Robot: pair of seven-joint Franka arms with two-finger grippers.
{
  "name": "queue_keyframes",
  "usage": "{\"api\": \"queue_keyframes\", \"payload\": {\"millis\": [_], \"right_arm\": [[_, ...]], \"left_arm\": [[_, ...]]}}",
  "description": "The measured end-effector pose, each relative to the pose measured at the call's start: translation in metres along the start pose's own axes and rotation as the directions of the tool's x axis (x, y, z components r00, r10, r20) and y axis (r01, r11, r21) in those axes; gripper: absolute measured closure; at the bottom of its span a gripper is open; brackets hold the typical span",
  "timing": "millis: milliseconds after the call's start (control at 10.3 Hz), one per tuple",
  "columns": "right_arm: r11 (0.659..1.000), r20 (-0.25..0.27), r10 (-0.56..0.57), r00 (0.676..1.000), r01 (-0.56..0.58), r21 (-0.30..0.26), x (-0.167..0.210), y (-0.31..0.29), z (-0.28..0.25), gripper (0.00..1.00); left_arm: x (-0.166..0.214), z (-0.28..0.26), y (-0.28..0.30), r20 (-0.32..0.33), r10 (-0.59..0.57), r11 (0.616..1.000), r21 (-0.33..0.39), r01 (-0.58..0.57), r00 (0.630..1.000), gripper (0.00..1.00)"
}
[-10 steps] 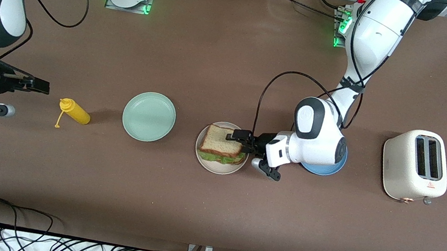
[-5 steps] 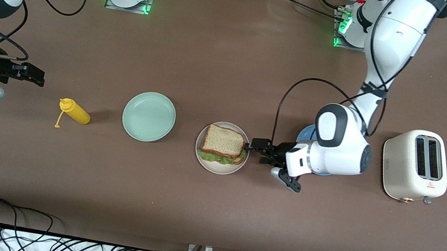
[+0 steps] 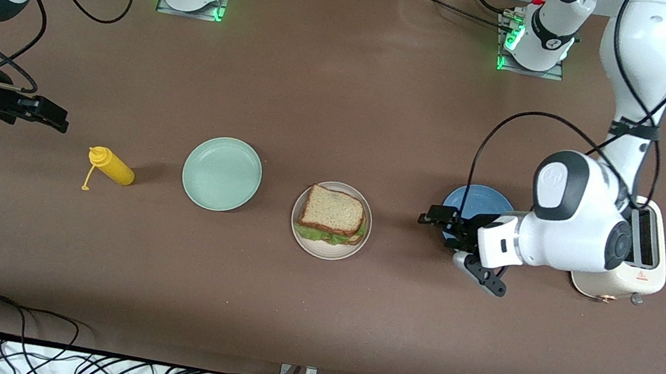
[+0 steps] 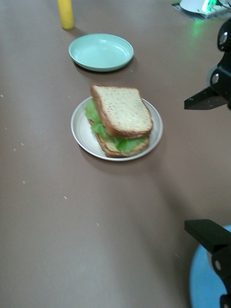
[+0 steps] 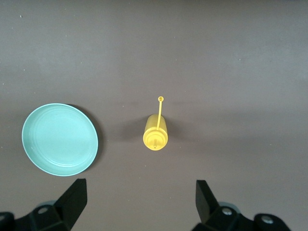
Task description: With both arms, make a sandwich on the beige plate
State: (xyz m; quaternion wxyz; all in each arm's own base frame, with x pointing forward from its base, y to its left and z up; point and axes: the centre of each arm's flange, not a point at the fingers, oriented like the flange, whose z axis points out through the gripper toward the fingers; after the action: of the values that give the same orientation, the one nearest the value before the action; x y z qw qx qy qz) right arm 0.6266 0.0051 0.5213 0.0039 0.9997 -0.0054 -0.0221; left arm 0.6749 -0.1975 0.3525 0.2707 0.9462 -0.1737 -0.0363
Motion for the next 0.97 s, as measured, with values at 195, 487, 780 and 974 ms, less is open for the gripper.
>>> {"api": "queue_keyframes", "payload": {"millis": [195, 487, 780, 974], "right_arm": [[1.0, -0.001, 0.011, 1.0, -0.011, 0.0, 0.0, 0.002, 0.0, 0.0], [1.0, 0.0, 0.026, 1.0, -0.026, -0.001, 0.0, 0.009, 0.0, 0.0], [1.0, 0.001, 0.029, 1.0, -0.029, 0.0, 0.0, 0.011, 0.0, 0.0], [1.0, 0.002, 0.03, 1.0, -0.03, 0.0, 0.0, 0.011, 0.0, 0.0]], "left_arm": [[-0.012, -0.027, 0.005, 0.062, 0.014, 0.995, 0.101, -0.02, 0.998, 0.0], [-0.033, -0.084, -0.001, 0.111, 0.009, 0.978, 0.206, -0.032, 0.994, 0.0], [-0.052, -0.128, 0.024, 0.127, -0.032, 0.95, 0.312, -0.009, 0.991, 0.0], [-0.065, -0.163, 0.041, 0.102, -0.04, 0.915, 0.402, -0.004, 0.994, 0.0]]}}
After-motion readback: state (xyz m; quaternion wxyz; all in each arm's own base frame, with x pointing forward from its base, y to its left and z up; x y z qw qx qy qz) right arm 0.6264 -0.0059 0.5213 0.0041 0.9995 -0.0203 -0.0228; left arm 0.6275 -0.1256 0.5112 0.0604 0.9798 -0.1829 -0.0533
